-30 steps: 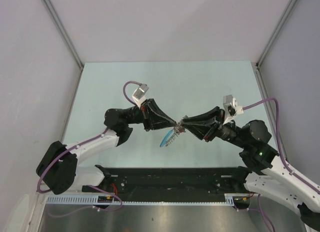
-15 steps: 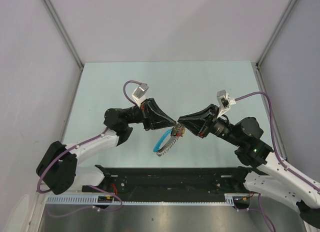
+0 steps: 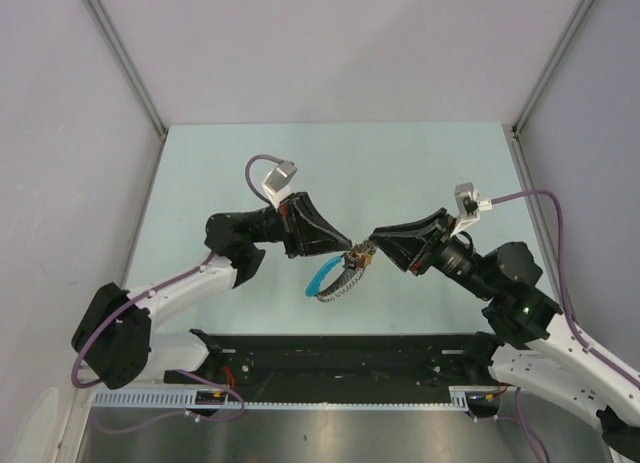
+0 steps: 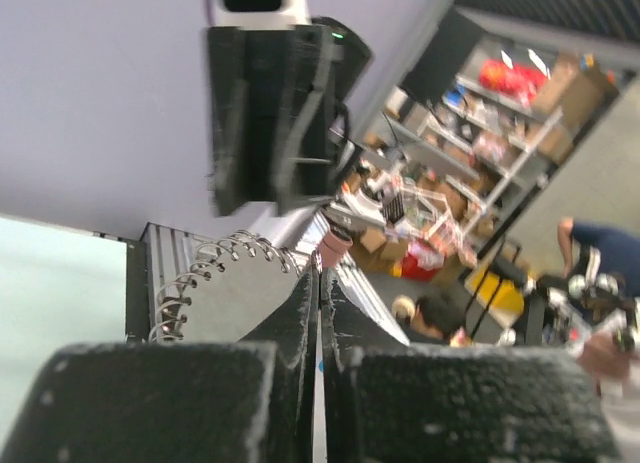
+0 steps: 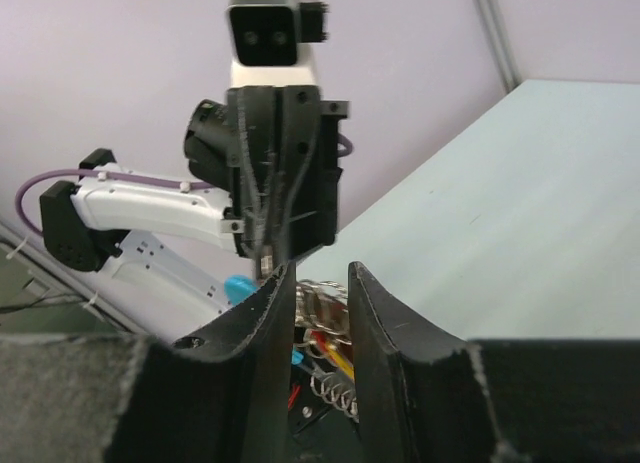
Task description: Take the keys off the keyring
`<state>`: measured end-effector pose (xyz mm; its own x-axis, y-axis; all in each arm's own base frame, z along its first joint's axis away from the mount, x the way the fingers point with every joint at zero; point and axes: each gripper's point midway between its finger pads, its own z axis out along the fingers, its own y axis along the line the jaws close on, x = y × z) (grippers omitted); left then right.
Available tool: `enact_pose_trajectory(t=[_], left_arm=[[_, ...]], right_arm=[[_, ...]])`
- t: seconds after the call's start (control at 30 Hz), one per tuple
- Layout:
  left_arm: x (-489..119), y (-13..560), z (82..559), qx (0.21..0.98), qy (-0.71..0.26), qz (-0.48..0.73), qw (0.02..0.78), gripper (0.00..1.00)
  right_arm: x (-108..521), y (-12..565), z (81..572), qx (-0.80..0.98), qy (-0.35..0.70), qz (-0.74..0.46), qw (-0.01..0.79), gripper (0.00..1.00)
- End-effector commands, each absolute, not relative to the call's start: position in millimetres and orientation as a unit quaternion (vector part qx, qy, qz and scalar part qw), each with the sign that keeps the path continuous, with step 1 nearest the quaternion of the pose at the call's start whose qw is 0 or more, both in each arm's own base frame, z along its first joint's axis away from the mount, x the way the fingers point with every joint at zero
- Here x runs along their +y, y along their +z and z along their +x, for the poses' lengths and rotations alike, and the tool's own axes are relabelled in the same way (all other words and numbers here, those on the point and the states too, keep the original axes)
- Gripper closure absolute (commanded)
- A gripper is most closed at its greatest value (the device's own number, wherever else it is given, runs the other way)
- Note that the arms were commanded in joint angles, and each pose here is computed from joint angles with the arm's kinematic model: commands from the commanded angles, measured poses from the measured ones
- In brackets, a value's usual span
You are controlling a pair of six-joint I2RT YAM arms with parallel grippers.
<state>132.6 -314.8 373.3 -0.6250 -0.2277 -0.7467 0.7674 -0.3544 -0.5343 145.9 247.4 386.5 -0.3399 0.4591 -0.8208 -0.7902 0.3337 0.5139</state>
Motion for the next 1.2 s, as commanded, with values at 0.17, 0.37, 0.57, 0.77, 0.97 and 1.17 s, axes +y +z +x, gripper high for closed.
enact_pose_trajectory(t=[0.17,0.37,0.57,0.77,0.97,1.17], left_arm=[[-284,411,71,0.176,-0.630,0.567,0.501,0.99],[-298,405,94,0.120,-0.540,0.605,0.573,1.00],[-326,387,142,0.132,-0.408,0.645,0.632,1.00],[-329,391,149,0.129,-0.365,0.659,0.645,1.00],[-328,396,148,0.114,-0.362,0.664,0.645,1.00],[-328,394,146,0.118,-0.372,0.665,0.637,1.00]], right_arm=[[221,387,158,0.603,0.503,-0.113,0.609,0.67],[202,376,166,0.617,0.453,-0.102,0.635,0.67],[196,371,167,0.612,0.422,-0.129,0.656,0.67],[200,356,163,0.611,0.405,-0.172,0.658,0.66],[211,349,156,0.593,0.427,-0.201,0.653,0.66],[227,360,136,0.508,0.446,-0.284,0.680,0.66]])
